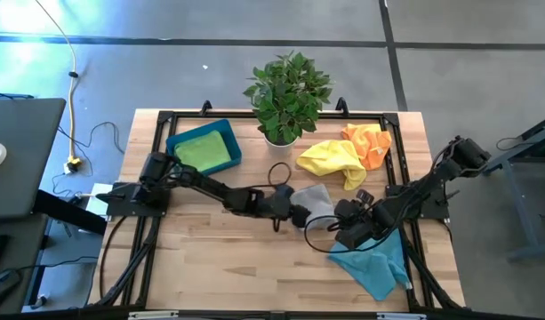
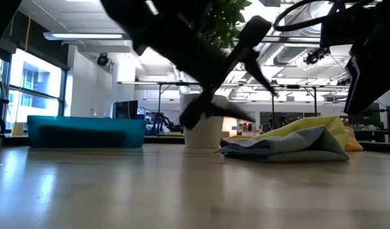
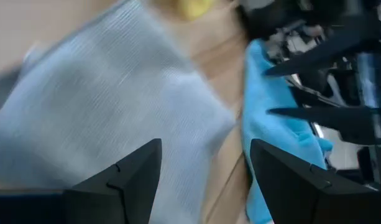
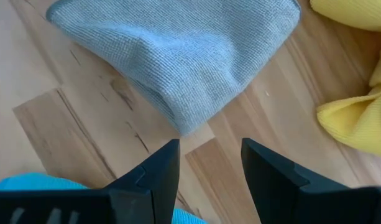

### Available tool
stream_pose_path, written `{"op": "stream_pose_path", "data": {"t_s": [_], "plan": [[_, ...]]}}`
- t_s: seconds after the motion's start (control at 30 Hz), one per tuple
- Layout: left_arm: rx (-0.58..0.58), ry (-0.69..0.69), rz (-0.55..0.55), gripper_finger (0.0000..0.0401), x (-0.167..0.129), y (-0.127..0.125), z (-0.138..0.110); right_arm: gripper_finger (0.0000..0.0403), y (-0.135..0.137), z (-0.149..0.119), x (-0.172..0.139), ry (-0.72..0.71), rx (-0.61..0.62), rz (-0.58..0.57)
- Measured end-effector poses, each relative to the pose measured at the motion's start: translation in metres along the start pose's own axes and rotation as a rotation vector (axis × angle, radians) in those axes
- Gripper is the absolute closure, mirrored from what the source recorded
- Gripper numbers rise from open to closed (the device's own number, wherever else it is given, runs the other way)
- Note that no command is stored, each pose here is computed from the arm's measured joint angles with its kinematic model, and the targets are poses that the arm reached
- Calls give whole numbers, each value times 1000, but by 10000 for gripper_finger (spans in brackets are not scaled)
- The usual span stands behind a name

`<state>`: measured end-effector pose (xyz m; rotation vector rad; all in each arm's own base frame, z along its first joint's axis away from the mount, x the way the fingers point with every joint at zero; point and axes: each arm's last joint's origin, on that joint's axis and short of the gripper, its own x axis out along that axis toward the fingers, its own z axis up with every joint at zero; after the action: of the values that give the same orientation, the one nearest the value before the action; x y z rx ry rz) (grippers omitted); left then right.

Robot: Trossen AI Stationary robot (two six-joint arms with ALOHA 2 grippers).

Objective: Fold microfiber towels
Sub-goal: Put the gray towel into the blue bin

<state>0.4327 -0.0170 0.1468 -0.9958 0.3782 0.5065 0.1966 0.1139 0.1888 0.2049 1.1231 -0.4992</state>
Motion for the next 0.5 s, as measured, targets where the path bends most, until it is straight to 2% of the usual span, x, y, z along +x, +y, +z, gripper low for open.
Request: {"op": "stream_pose_path", "data": {"t_s": [0.1,0.27,0.37,0.5], "plan": [[128,-20,-4,165,6,-6,8,238,0,0,0,-2,-2,0],[146,12,47,165,18,8,9,238,0,0,0,-1,13,-2],[182,72,107,165,21,19,7,238,0,0,0,-3,40,0],[300,155,210,165,19,31,1,238,0,0,0,-2,71,1]]}}
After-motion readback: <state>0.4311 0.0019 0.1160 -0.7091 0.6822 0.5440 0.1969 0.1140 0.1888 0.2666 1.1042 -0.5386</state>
